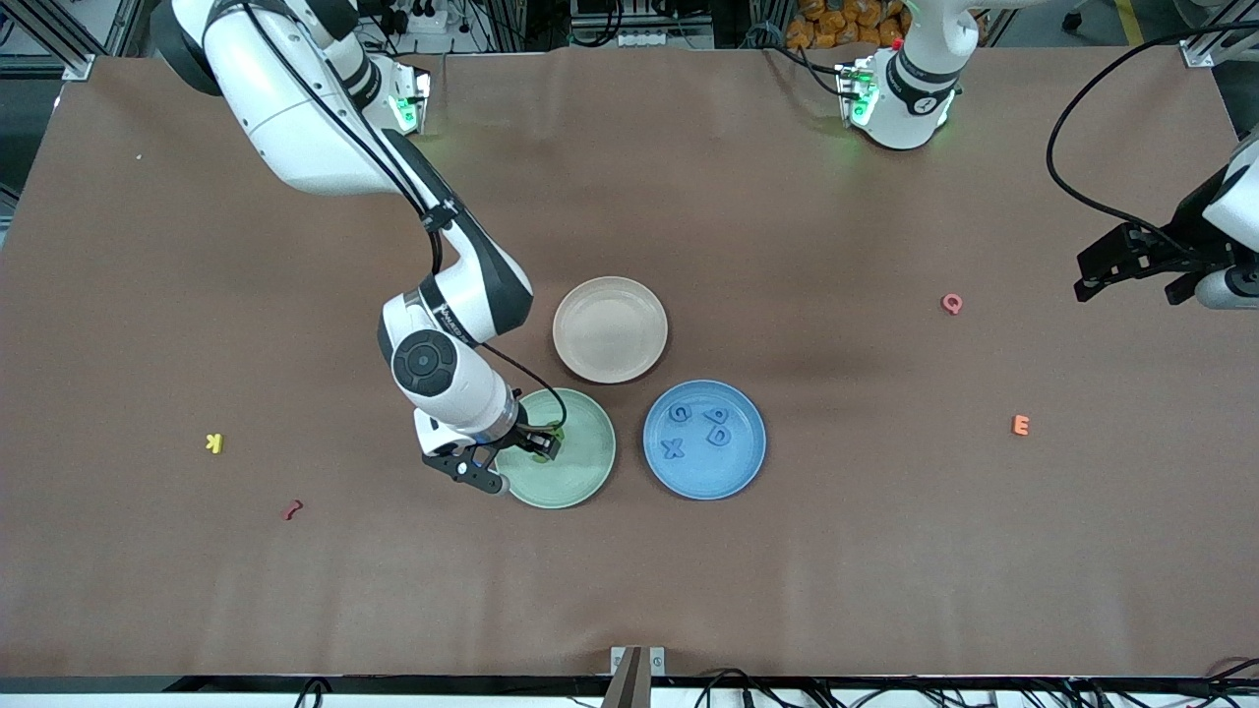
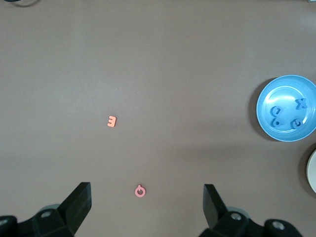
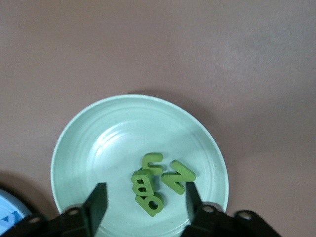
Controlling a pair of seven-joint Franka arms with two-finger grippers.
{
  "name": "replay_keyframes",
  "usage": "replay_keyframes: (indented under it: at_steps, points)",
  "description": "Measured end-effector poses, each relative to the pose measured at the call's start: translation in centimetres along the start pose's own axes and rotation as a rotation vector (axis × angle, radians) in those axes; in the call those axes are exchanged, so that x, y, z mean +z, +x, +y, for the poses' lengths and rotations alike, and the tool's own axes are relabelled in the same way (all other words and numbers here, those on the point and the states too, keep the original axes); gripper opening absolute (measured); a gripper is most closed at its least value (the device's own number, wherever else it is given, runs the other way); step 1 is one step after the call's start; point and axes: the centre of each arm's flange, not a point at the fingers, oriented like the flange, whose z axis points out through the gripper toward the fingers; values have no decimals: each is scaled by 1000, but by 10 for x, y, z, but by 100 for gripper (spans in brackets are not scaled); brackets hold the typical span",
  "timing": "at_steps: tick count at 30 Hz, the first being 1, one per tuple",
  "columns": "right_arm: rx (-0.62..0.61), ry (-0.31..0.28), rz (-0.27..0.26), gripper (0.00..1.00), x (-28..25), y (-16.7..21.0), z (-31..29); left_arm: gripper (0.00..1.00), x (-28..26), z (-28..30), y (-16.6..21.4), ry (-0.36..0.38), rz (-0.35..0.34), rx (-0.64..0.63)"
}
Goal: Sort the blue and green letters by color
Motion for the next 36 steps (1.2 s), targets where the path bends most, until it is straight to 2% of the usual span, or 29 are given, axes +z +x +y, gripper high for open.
replay_keyframes:
  at_steps: [5,13,27,36]
  points:
    - [-19,-42,9,100,-13,5,2,100,-3,0,1,0,6,0]
    - [-104,-106,62,100,-90,20,11,100,-15,0,2,-1,29,0]
    - [-345,-160,85,100,-268,48,82,100,-12,3,3,-2,19,5]
    - [-432,-182,91,100,-333,57,129,100,-9,5,4,-2,14,8]
